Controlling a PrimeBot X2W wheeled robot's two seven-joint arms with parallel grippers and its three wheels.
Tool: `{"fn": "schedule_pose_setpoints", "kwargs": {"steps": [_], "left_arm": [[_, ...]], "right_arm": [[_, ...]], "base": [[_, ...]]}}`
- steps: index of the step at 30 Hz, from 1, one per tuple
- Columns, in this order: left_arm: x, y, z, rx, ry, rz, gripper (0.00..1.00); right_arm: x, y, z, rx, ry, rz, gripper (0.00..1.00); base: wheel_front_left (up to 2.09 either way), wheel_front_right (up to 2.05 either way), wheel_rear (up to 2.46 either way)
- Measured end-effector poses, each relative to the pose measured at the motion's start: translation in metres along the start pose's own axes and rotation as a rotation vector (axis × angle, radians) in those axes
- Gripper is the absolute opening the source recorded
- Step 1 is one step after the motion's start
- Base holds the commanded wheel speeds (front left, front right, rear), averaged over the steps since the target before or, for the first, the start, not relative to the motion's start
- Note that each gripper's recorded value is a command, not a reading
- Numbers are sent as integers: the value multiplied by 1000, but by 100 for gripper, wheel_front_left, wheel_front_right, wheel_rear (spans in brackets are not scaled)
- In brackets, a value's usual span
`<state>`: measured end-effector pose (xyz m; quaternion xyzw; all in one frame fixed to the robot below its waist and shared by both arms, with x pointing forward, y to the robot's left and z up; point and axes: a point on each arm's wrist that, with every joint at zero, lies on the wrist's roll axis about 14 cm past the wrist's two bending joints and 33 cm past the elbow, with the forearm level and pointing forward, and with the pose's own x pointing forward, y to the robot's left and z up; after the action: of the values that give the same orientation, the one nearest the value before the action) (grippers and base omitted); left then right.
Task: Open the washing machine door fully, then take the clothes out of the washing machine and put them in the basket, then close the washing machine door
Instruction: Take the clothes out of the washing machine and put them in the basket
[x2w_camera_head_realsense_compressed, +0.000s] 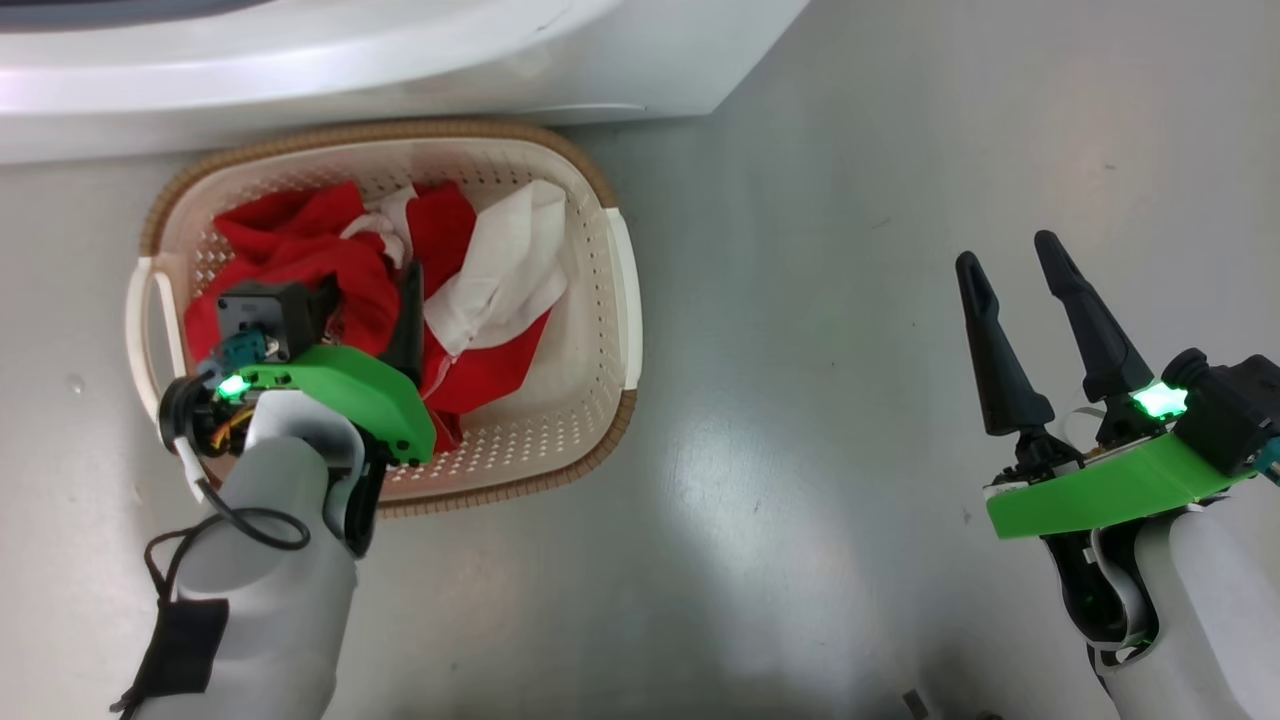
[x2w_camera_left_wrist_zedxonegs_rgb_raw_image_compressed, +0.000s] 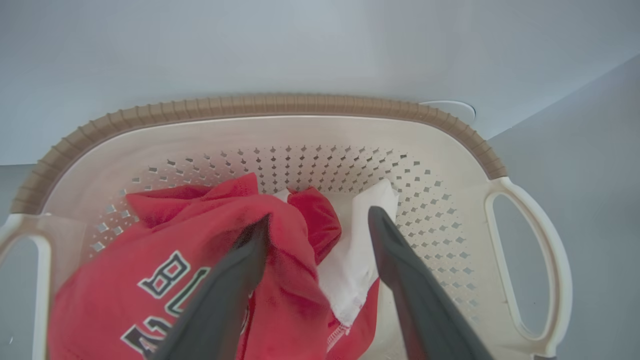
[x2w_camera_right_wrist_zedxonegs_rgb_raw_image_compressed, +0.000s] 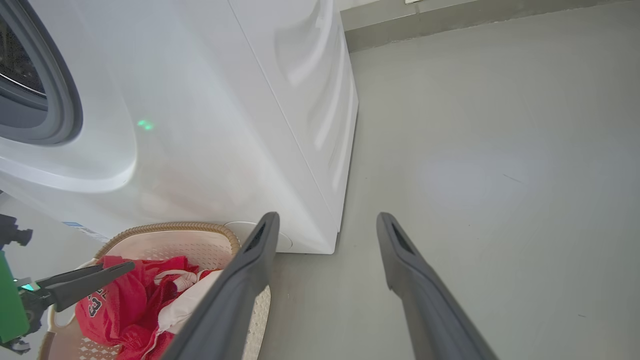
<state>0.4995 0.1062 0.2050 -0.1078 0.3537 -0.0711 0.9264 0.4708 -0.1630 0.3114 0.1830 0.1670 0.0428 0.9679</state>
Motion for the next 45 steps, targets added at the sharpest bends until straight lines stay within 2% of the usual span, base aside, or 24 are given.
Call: {"fn": "schedule_pose_setpoints", "kwargs": {"steps": [18, 32, 45], "left_arm": [[-48, -1, 50, -34, -165, 16, 100], [-114, 1, 110, -13, -401, 32, 100], [-180, 1, 137, 25, -565, 45, 100]], "right_arm": [[-12, 27, 42, -18, -85, 59, 100], [-49, 41, 64, -29, -121, 79, 100], [-87, 50, 76, -42, -149, 91, 100]], "base": [[0, 0, 0], [0, 0, 0], [0, 0, 0]]}}
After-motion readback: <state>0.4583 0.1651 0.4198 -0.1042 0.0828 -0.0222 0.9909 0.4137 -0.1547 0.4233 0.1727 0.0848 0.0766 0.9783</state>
